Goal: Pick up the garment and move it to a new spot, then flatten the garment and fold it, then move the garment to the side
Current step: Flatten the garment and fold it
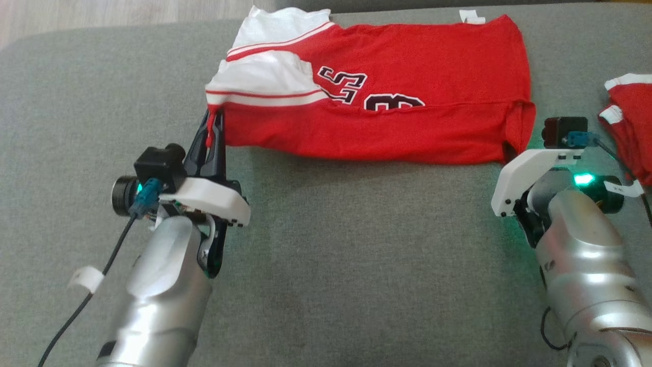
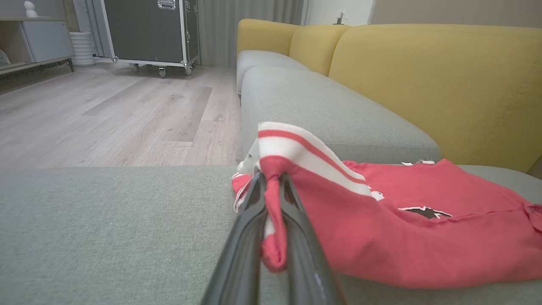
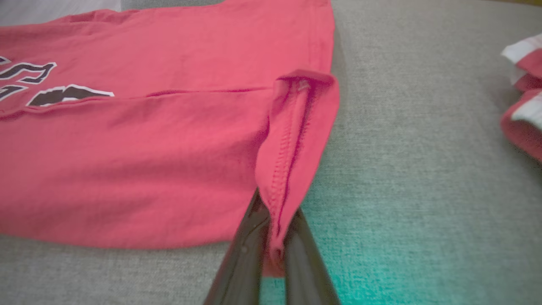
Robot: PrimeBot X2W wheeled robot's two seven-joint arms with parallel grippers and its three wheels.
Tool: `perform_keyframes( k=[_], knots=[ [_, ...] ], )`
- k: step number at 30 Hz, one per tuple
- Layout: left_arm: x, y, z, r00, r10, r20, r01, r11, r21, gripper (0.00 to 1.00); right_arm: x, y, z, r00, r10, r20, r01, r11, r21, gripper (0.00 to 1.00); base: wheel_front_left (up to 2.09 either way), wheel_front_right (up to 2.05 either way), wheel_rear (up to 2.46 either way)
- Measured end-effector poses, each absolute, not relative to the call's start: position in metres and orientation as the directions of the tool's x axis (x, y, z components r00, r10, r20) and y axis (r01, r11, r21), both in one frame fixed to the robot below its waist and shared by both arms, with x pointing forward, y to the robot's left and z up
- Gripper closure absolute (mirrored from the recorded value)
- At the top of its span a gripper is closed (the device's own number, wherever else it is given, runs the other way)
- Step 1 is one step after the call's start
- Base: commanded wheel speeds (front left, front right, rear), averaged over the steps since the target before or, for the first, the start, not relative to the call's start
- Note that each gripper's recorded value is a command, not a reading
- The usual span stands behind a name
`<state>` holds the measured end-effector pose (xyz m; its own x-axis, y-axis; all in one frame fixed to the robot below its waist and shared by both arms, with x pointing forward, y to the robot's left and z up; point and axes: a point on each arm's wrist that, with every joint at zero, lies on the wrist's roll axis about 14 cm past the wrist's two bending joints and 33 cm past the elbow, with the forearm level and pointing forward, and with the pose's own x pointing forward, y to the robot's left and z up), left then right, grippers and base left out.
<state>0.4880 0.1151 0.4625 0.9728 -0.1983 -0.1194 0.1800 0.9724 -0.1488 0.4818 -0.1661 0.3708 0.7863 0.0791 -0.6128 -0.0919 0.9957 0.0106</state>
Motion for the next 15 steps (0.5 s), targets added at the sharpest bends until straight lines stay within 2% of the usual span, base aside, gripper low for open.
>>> perform_keyframes(
  k=[10,15],
  knots=[
    [0.456,0.125,0.446,0.964,-0.189,-0.187,0.167,0.978,-0.126,1.00,0.470,-0.178,0.399,0.829,0.068,-0.556,-0.123,0.990,-0.063,1.00,0.00,0.00,0.00],
    [0.429,0.126,0.436,0.951,-0.199,-0.235,0.171,0.976,-0.137,1.00,0.445,-0.185,0.402,0.813,0.060,-0.579,-0.136,0.987,-0.089,1.00,0.00,0.00,0.00]
  ],
)
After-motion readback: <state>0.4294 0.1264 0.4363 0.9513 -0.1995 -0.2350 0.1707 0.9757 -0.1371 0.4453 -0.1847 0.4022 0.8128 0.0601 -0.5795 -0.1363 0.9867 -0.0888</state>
